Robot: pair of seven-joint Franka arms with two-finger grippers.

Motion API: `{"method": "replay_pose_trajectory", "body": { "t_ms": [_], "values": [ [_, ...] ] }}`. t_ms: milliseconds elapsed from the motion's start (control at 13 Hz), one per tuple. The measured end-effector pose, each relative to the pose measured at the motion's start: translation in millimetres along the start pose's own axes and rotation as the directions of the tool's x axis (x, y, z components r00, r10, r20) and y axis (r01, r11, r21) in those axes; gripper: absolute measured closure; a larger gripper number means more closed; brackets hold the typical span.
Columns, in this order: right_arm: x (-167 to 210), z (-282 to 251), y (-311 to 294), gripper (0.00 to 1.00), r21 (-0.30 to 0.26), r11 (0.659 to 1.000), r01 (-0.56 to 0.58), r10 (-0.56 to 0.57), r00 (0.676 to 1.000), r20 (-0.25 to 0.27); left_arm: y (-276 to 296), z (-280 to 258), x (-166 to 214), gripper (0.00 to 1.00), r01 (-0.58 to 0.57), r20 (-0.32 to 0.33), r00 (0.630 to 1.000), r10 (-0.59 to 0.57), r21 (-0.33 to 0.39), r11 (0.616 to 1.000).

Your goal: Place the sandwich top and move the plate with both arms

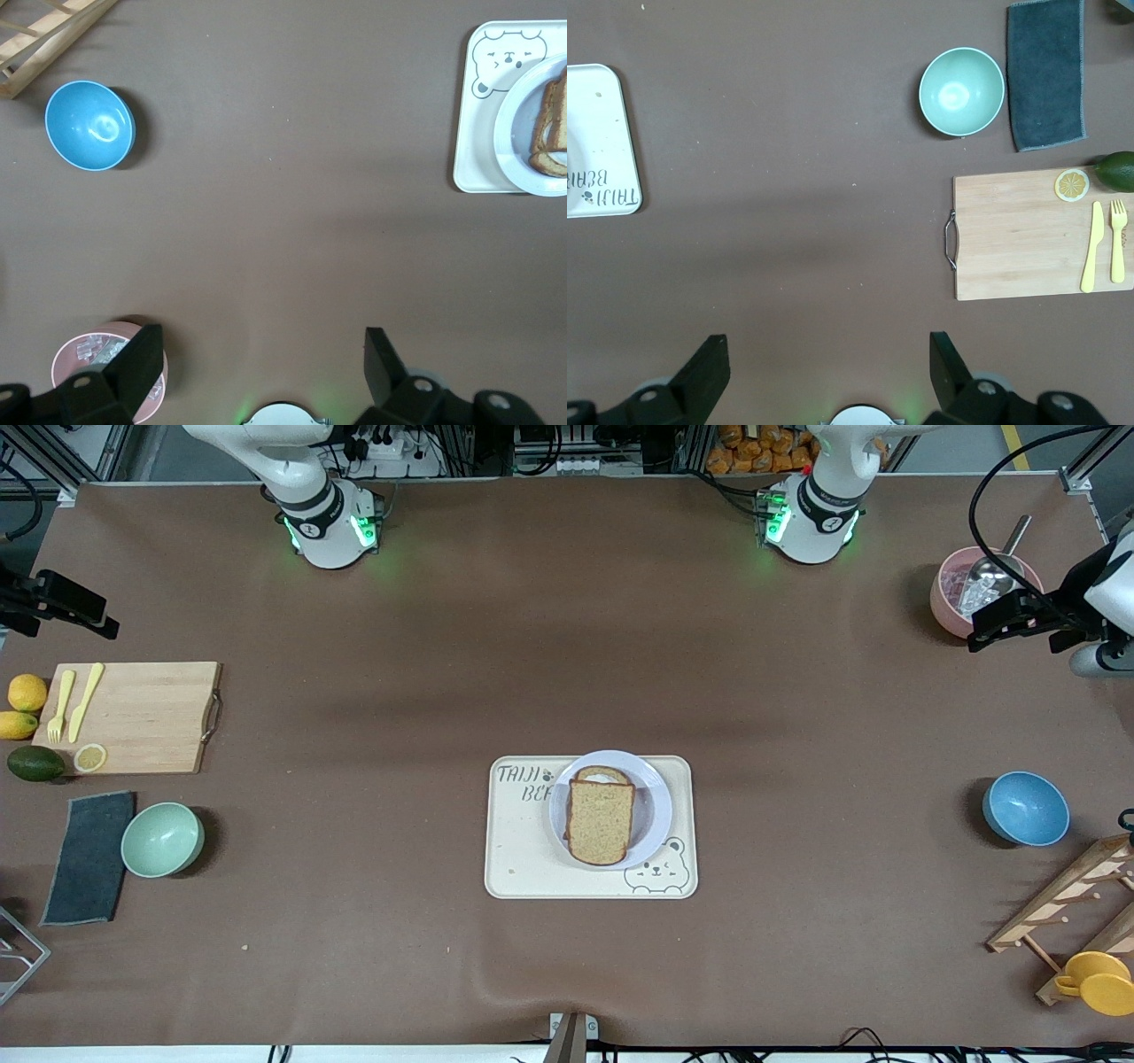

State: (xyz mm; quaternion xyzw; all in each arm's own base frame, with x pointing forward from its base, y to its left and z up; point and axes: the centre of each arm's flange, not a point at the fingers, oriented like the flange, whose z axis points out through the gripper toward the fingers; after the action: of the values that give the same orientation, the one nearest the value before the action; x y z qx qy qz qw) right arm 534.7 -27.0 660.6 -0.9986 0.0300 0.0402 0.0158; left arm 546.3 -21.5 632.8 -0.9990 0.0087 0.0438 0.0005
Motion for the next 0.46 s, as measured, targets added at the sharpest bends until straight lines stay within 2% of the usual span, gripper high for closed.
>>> {"method": "replay_pose_trajectory", "body": {
  "t_ms": [463],
  "values": [
    [0.0,0.1,-0.1,0.0,0.0,1.0,0.0,0.0,1.0,0.0,1.1,-3.7,0.5,0.0,-0.001,-0.025,1.0,0.001,0.001,1.0]
  ]
}}
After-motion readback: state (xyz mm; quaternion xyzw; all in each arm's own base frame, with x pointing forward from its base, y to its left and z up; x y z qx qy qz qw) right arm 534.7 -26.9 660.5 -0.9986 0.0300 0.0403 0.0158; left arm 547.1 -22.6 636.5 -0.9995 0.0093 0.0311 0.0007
